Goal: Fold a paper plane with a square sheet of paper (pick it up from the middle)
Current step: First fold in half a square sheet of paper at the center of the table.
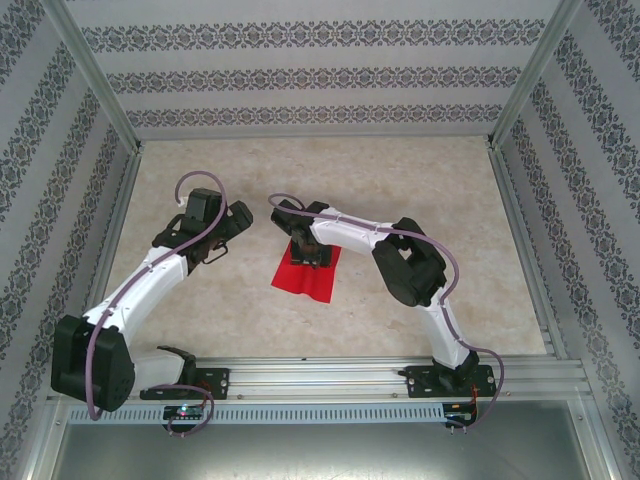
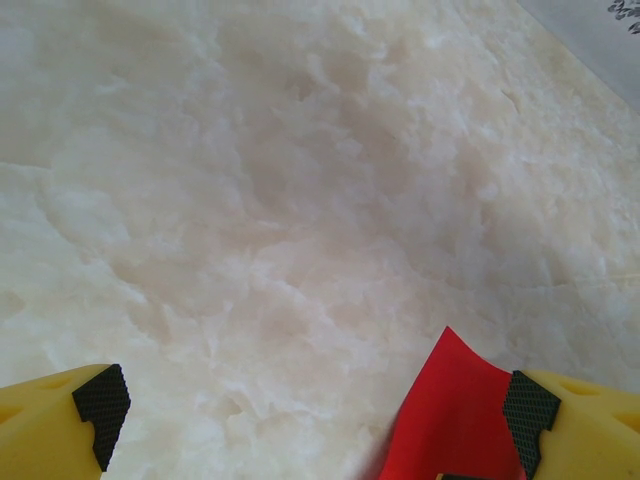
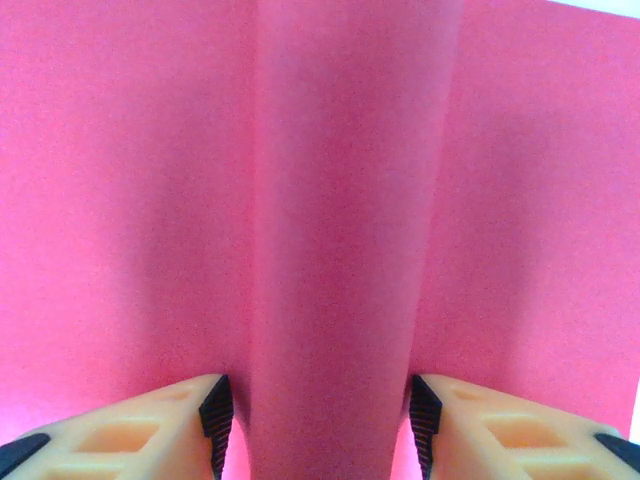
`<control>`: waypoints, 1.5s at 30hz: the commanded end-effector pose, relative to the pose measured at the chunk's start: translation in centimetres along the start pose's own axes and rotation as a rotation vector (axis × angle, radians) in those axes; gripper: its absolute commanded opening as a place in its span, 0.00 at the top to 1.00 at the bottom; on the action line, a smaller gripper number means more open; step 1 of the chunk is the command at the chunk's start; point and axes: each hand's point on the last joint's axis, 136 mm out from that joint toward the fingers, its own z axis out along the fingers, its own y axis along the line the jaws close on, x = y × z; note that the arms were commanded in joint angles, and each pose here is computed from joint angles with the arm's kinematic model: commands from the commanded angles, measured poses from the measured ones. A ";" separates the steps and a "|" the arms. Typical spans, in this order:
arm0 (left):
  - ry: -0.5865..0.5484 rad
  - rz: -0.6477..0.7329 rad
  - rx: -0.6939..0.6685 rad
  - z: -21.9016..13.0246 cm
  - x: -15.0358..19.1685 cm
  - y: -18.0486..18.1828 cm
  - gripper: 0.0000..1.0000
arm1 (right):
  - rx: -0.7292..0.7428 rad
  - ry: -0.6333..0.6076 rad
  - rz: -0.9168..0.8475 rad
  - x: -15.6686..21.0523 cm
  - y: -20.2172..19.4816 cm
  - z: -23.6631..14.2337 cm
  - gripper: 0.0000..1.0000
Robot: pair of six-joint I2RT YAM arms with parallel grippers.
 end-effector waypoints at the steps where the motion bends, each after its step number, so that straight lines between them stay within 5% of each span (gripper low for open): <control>1: 0.006 -0.007 -0.015 -0.5 -0.1 0.6 0.01 | -0.082 0.015 -0.065 0.4 0.9 -0.7 0.55; 7: 0.006 -0.001 -0.004 -0.7 -0.1 0.4 0.01 | -0.243 0.000 -0.066 -0.1 1.8 -3.0 0.72; 22: 0.064 -0.005 0.118 -1.1 0.3 -2.2 0.01 | -1.030 0.093 -0.020 -1.2 5.8 -10.4 0.66; 28: 0.111 -0.010 0.187 -1.3 1.6 -3.0 0.01 | -0.925 0.150 0.029 -0.2 2.2 -5.2 0.63; 36: 0.222 0.032 0.285 -0.6 4.2 -5.3 0.00 | -0.595 0.139 -0.009 1.0 -4.1 -2.0 0.40; 41: 0.301 0.078 0.316 0.2 6.8 -7.2 0.02 | -0.629 0.113 0.005 0.7 -4.5 -3.3 0.28; 45: 0.395 0.106 0.334 1.0 9.5 -8.7 0.12 | -0.671 0.100 0.029 0.6 -5.1 -3.9 0.29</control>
